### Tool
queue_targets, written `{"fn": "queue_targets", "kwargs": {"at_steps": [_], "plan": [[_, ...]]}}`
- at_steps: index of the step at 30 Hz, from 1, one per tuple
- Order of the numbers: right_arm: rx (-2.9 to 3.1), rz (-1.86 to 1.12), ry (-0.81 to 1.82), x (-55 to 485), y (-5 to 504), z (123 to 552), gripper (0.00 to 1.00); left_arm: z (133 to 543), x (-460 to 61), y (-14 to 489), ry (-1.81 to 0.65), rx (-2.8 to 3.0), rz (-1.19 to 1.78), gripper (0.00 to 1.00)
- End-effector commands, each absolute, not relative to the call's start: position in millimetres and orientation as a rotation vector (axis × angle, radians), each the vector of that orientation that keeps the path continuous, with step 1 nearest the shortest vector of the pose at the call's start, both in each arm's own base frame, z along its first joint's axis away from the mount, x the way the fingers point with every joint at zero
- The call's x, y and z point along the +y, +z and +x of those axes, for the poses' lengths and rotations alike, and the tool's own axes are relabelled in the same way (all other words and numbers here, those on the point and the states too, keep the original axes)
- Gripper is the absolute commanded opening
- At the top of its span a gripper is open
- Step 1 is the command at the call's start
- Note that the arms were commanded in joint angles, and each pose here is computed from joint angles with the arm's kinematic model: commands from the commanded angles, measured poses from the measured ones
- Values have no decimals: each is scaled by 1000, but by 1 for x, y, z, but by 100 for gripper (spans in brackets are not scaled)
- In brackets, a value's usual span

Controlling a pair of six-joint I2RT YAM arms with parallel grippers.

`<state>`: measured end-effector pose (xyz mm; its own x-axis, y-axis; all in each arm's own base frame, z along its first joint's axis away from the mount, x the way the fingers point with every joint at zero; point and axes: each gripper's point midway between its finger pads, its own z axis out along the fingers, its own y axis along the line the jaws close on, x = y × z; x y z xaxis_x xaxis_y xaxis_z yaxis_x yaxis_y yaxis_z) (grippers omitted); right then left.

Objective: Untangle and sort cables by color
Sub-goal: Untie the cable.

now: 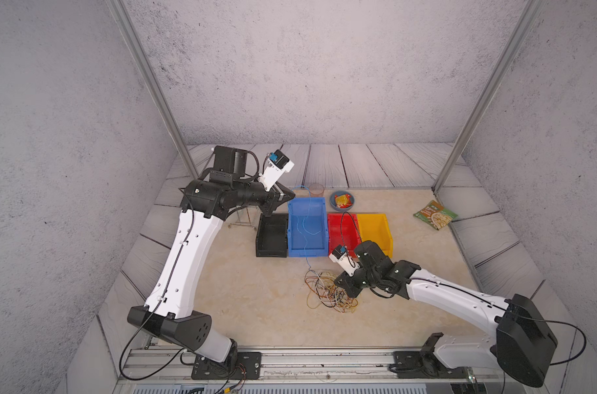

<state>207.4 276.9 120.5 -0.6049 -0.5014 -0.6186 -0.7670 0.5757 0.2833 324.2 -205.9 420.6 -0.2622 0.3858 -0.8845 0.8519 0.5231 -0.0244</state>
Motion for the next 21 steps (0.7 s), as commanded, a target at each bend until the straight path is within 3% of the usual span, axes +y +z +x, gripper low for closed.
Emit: {"fn": "queue_targets", "kwargs": {"at_steps": [1,9,14,21], "plan": [[2337,-1016,716,274,114,207,0,328,-179,454,-587,1842,905,0],[2414,-1017,660,268,89,208,0,317,-140,523,-490,1727,785,0],[2400,-1013,681,271,93,208,0,310,-142,529,-536,1710,787,0],[2270,-934,726,275,145,215,16,324,-162,504,-736,1718,813,0]]}}
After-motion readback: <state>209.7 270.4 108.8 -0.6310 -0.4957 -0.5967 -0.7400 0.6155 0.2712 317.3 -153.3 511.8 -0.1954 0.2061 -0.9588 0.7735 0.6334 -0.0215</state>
